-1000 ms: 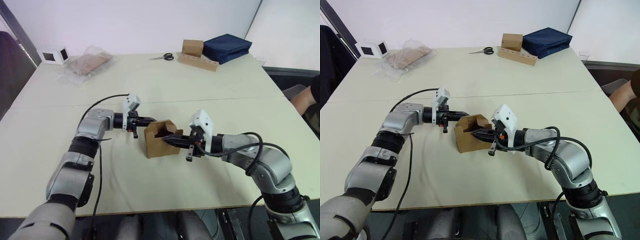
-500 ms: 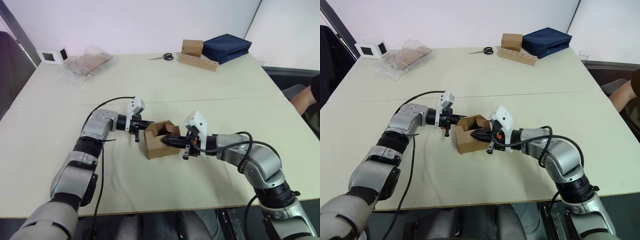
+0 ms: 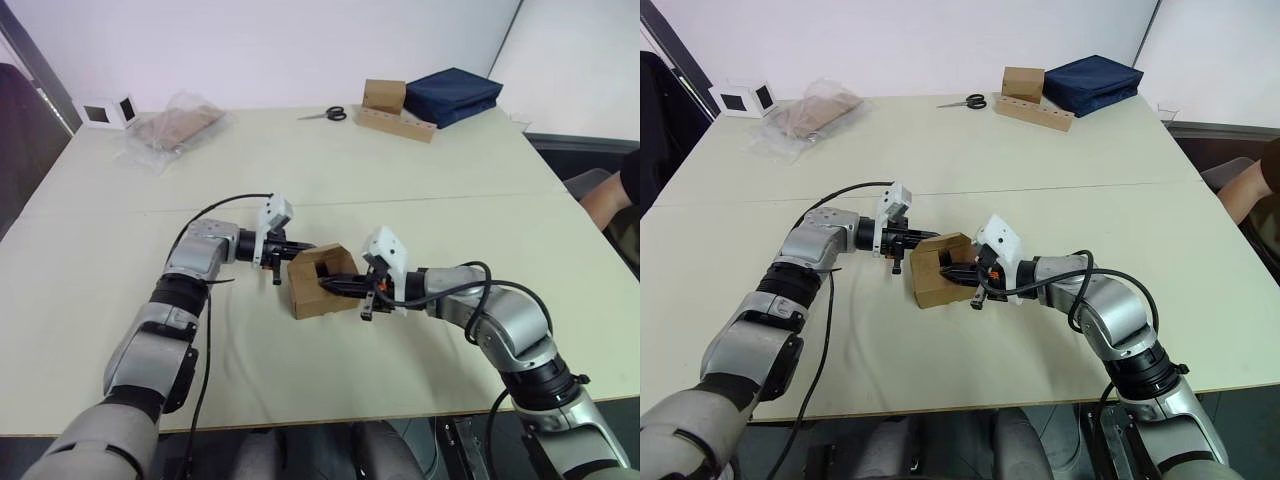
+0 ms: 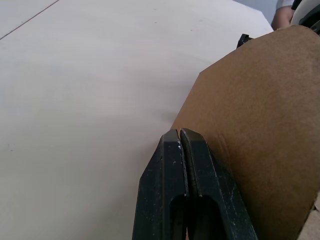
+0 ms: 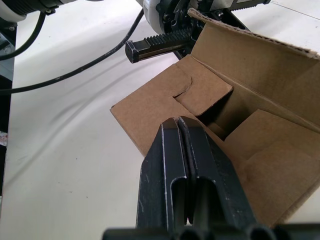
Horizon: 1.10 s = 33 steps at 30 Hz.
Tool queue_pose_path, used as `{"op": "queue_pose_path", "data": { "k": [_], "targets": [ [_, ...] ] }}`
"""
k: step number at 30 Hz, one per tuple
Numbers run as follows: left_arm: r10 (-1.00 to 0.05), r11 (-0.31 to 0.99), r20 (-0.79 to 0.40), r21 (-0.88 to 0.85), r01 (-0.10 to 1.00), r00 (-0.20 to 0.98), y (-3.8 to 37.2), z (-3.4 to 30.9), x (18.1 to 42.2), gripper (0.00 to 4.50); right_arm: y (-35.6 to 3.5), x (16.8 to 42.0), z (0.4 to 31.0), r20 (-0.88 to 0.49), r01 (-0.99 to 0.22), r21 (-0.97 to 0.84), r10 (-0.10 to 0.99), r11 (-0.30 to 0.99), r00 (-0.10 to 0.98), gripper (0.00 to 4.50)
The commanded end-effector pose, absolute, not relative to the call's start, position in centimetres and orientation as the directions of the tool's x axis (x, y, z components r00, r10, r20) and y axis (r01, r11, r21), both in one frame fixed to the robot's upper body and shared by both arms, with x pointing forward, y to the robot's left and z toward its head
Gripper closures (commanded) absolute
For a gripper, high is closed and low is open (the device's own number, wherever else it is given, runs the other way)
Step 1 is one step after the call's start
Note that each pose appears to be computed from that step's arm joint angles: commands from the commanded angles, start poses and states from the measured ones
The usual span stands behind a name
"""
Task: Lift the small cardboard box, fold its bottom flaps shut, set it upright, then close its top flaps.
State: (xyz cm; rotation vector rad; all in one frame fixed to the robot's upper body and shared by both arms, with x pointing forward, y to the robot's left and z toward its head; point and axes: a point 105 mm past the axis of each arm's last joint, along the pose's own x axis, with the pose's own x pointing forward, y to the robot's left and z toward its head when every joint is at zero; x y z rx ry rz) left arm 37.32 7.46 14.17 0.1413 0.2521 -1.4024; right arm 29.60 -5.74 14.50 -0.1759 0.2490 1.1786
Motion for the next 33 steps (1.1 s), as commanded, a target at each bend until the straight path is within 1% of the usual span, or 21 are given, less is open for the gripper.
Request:
{"op": "queue_pose_path", "data": {
  "k": [1, 10, 16, 18, 22, 26, 29, 33],
  "targets": [
    [-0.958, 0.161, -0.241, 0.002, 0.987, 0.157, 7.5, 15.4, 37.6, 4.49, -5.7, 29.7, 14.6, -0.286, -0.927, -0.010, 0.887, 0.375, 0.362, 4.50],
    [-0.963, 0.183, -0.198, 0.028, 0.983, 0.185, 8.0, 17.1, 37.8, 4.49, -5.7, 30.0, 15.2, -0.264, -0.922, -0.027, 0.887, 0.386, 0.379, 4.50],
    [-0.957, 0.228, -0.169, 0.073, 0.971, 0.237, 9.7, 19.1, 37.8, 4.49, -5.7, 30.1, 15.9, -0.243, -0.919, -0.036, 0.889, 0.392, 0.388, 4.50],
    [-0.957, 0.237, -0.153, 0.085, 0.968, 0.248, 10.6, 20.2, 37.4, 4.49, -5.8, 30.2, 16.3, -0.233, -0.917, -0.039, 0.888, 0.398, 0.396, 4.50],
    [-0.966, 0.212, -0.137, 0.081, 0.974, 0.221, 11.5, 21.4, 35.6, 4.49, -6.1, 30.4, 16.8, -0.220, -0.910, -0.047, 0.885, 0.411, 0.411, 4.50],
    [-0.973, 0.175, -0.144, 0.056, 0.983, 0.182, 11.9, 21.6, 33.4, 4.49, -6.4, 30.5, 17.1, -0.212, -0.906, -0.051, 0.882, 0.420, 0.421, 4.50],
    [-0.980, 0.138, -0.145, 0.000, 0.990, 0.137, 12.1, 21.2, 31.2, 4.49, -6.7, 30.6, 17.5, -0.203, -0.903, -0.055, 0.880, 0.427, 0.429, 4.50],
    [-0.976, 0.115, -0.187, -0.024, 0.993, 0.108, 11.8, 19.6, 29.7, 4.49, -6.9, 30.5, 17.7, -0.201, -0.900, -0.058, 0.878, 0.432, 0.434, 4.50]
  ]
}}
